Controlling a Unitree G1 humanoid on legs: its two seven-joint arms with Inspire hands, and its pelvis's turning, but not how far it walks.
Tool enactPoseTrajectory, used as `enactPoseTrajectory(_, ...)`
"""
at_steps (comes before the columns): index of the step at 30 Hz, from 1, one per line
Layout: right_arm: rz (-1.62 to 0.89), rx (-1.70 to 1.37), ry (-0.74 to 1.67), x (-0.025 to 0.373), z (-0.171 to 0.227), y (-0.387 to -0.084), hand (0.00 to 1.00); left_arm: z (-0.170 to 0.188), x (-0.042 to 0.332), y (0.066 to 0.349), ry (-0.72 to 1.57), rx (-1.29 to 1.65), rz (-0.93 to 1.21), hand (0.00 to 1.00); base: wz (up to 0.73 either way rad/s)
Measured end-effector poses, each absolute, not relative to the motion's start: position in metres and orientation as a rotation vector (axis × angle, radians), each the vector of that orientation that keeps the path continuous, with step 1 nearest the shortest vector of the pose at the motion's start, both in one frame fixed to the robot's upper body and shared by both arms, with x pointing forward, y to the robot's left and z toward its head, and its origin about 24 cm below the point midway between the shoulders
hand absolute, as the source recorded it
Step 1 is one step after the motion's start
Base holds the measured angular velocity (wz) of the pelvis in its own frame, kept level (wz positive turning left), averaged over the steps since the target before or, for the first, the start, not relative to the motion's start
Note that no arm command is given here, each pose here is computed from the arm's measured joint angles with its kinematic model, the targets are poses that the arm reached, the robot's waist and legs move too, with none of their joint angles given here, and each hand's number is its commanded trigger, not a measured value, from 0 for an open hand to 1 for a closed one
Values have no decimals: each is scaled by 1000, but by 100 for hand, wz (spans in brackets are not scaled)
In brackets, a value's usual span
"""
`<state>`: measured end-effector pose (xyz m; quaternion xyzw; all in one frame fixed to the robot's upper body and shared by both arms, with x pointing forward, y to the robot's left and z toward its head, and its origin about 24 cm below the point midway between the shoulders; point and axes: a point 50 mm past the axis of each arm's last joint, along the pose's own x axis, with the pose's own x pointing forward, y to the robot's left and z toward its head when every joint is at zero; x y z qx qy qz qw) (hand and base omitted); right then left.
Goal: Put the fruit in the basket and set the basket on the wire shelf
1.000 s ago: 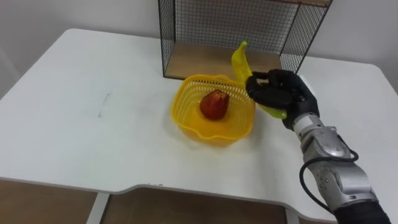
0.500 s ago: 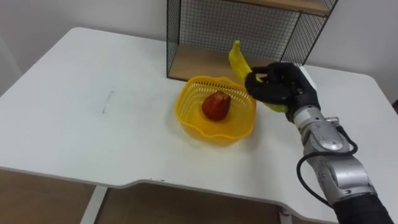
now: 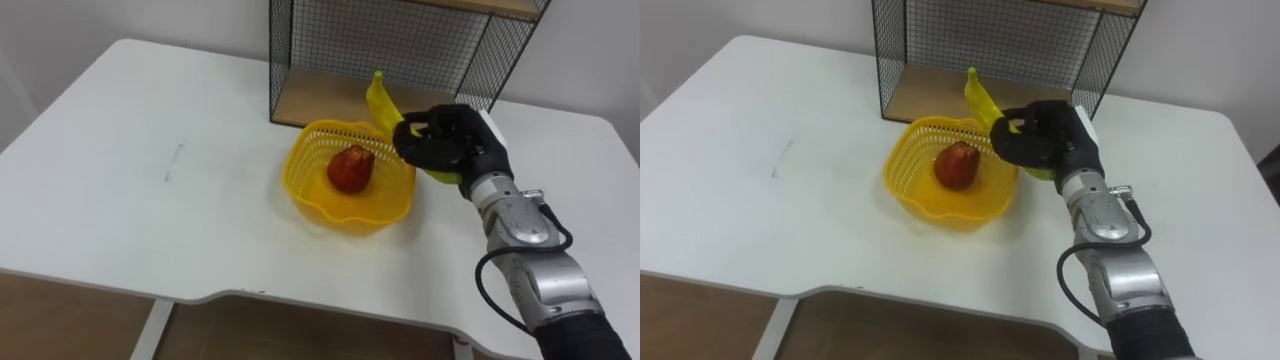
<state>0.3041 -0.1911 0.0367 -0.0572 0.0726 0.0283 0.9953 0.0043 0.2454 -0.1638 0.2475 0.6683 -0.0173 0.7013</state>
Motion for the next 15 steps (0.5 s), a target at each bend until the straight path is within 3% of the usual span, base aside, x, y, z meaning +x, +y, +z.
enactPoseTrajectory(9, 79, -176, 168, 303, 33, -188, 100, -163, 5, 247, 1493, 558, -34, 0, 0)
enactPoseTrajectory(11, 81, -177, 168, 303, 33, -188, 95, -163, 6, 248, 1492, 559, -33, 0, 0)
enactPoseTrajectory(12, 82, -178, 169, 303, 33, -187, 67, -163, 6, 248, 1489, 559, -33, 0, 0)
enactPoseTrajectory(13, 86, -180, 170, 303, 33, -186, 9, -163, 7, 248, 1487, 559, -33, 0, 0)
enactPoseTrajectory(14, 87, -181, 170, 303, 33, -186, 0, -163, 7, 248, 1487, 560, -32, 0, 0)
enactPoseTrajectory(15, 90, -184, 171, 303, 32, -185, 0, -163, 8, 248, 1484, 560, -32, 0, 0)
